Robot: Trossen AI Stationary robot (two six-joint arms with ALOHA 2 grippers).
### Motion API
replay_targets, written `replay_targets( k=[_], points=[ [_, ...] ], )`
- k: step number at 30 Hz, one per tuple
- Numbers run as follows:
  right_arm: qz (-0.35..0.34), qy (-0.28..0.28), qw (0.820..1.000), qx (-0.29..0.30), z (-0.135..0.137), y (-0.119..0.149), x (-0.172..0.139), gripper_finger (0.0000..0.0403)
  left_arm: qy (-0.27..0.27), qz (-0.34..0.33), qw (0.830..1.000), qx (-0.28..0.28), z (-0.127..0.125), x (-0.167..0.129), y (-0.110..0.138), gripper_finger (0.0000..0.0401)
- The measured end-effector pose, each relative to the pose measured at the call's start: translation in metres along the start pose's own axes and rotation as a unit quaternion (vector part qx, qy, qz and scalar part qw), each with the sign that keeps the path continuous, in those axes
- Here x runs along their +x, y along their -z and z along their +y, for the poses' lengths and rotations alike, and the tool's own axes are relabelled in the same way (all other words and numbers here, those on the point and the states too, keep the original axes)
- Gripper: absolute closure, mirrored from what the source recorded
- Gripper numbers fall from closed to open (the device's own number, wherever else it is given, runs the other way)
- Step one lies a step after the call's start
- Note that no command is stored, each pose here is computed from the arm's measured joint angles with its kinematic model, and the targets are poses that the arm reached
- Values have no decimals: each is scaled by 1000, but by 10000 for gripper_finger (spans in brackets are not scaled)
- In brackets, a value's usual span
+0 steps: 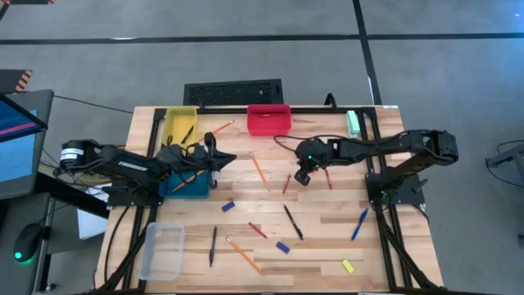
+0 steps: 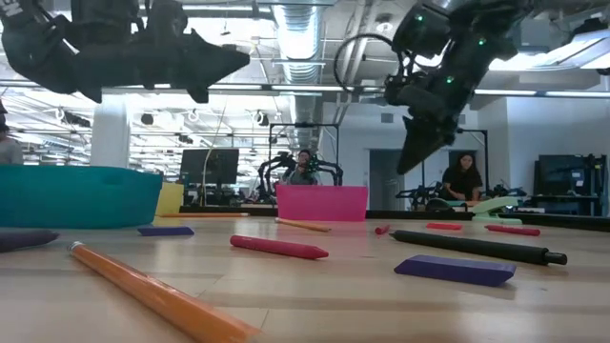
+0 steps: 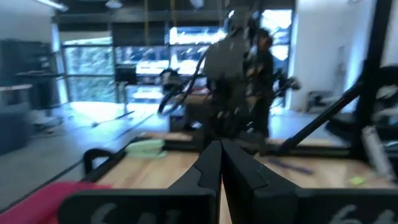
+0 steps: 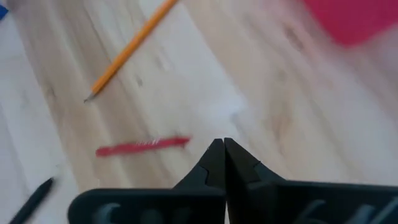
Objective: Sort crayons/erasers/pens/pencils in bins
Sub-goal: Put the orange eraser into the transparent bin
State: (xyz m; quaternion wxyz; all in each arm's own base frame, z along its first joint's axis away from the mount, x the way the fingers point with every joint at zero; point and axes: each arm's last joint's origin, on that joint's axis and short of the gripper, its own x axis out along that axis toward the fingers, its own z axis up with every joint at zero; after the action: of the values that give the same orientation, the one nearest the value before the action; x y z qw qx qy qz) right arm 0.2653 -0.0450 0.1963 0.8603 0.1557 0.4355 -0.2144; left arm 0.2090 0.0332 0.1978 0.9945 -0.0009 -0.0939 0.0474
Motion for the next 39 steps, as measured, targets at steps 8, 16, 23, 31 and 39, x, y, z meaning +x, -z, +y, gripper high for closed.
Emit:
replay_targets(
  k=[8, 16, 23, 31, 39],
  points=[
    [14, 28, 998, 63, -16, -2, 7, 350, -16, 8, 1000, -19, 12, -5, 7, 400],
    [3, 41, 992, 121, -64, -16, 13, 328, -98, 25, 994, -31, 45, -14, 11, 400],
    [4, 56, 992, 116, -81, -17, 13, 306, -156, 23, 987, -21, 65, -20, 10, 400],
    [17, 53, 992, 109, -77, -14, 13, 251, -199, 7, 978, -60, 77, -23, 7, 400],
    [104, 56, 987, 108, -57, 5, 11, 181, -196, 31, 979, -51, 77, -23, 11, 400]
  ],
)
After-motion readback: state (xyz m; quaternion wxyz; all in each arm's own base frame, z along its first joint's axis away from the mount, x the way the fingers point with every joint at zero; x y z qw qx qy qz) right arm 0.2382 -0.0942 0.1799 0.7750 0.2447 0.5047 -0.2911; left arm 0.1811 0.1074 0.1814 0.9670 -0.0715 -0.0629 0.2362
